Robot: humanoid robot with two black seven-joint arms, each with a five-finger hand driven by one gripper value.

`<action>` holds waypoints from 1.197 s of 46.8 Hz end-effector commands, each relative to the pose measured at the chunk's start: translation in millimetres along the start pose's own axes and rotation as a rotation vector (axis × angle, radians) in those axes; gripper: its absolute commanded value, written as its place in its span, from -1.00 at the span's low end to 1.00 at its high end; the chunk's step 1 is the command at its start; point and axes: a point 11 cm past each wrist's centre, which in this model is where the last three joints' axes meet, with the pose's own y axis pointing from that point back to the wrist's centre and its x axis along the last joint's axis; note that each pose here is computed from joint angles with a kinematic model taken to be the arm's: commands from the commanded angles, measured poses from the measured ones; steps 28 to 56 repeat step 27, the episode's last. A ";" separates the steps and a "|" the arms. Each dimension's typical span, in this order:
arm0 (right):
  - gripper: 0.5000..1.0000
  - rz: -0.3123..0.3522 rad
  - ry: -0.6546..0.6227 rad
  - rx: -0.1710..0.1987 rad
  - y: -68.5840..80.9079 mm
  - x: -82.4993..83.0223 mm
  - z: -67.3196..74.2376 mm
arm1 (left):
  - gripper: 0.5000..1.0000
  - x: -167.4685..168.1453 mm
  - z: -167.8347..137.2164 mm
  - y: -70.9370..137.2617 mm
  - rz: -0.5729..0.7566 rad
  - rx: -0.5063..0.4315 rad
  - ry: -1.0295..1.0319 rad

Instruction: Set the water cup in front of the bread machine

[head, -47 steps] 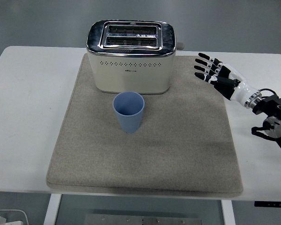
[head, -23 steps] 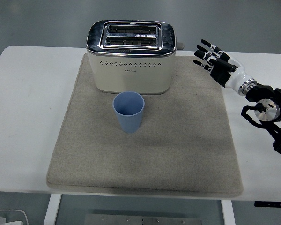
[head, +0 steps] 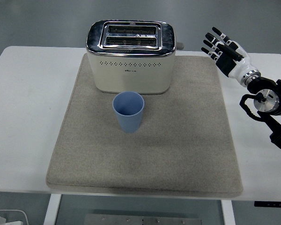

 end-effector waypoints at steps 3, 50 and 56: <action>0.75 0.010 -0.003 -0.002 -0.4 0.0 2.0 | 1.00 0.0 0.0 0.0 0.000 0.000 0.000; 0.75 0.049 -0.034 0.020 -0.2 11.1 -5.3 | 1.00 0.0 0.0 0.0 0.000 0.000 0.000; 0.75 0.049 -0.034 0.020 -0.2 11.1 -5.3 | 1.00 0.0 0.0 0.0 0.000 0.000 0.000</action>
